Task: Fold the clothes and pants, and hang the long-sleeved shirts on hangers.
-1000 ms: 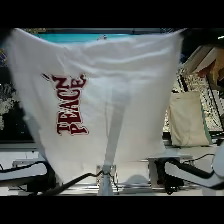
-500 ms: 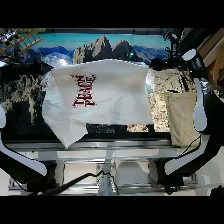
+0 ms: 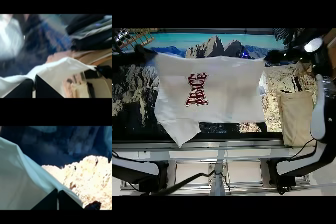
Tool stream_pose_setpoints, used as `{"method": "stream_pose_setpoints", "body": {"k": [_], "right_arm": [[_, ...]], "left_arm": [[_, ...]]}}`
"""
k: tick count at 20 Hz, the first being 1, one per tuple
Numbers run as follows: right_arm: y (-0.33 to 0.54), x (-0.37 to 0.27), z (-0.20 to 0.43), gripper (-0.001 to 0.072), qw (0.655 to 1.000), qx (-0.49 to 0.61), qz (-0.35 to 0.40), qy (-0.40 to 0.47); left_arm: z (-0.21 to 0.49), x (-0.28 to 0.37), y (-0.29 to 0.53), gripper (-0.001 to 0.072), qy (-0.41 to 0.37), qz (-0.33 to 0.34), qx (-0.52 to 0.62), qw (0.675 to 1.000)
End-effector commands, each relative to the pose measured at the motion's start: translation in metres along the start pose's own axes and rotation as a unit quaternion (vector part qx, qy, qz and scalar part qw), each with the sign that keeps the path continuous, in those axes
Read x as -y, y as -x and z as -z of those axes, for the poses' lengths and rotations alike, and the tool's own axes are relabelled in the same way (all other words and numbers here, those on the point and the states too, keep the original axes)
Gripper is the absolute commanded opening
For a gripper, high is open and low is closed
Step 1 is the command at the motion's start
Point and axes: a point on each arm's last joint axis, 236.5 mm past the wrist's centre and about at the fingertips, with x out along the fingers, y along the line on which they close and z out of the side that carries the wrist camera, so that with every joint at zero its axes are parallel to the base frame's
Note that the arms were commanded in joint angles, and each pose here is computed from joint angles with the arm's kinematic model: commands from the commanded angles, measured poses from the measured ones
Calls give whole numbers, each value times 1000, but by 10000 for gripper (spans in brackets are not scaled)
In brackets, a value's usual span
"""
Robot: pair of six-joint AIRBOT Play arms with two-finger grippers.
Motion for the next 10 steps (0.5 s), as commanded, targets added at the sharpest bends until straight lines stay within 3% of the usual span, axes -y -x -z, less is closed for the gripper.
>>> {"method": "stream_pose_setpoints", "body": {"k": [1,3,7,10], "right_arm": [[133,-71,-48,13,991,88,31,100],[224,-122,-73,12,969,187,60,153],[364,-202,-72,12,908,339,113,220],[424,-240,-57,12,871,404,132,245]], "left_arm": [[-60,130,108,0,-138,1,146,980],[-82,210,188,1,-213,-28,265,940],[-65,359,334,2,-320,-67,486,810],[-28,421,384,2,-360,-75,558,744]]}}
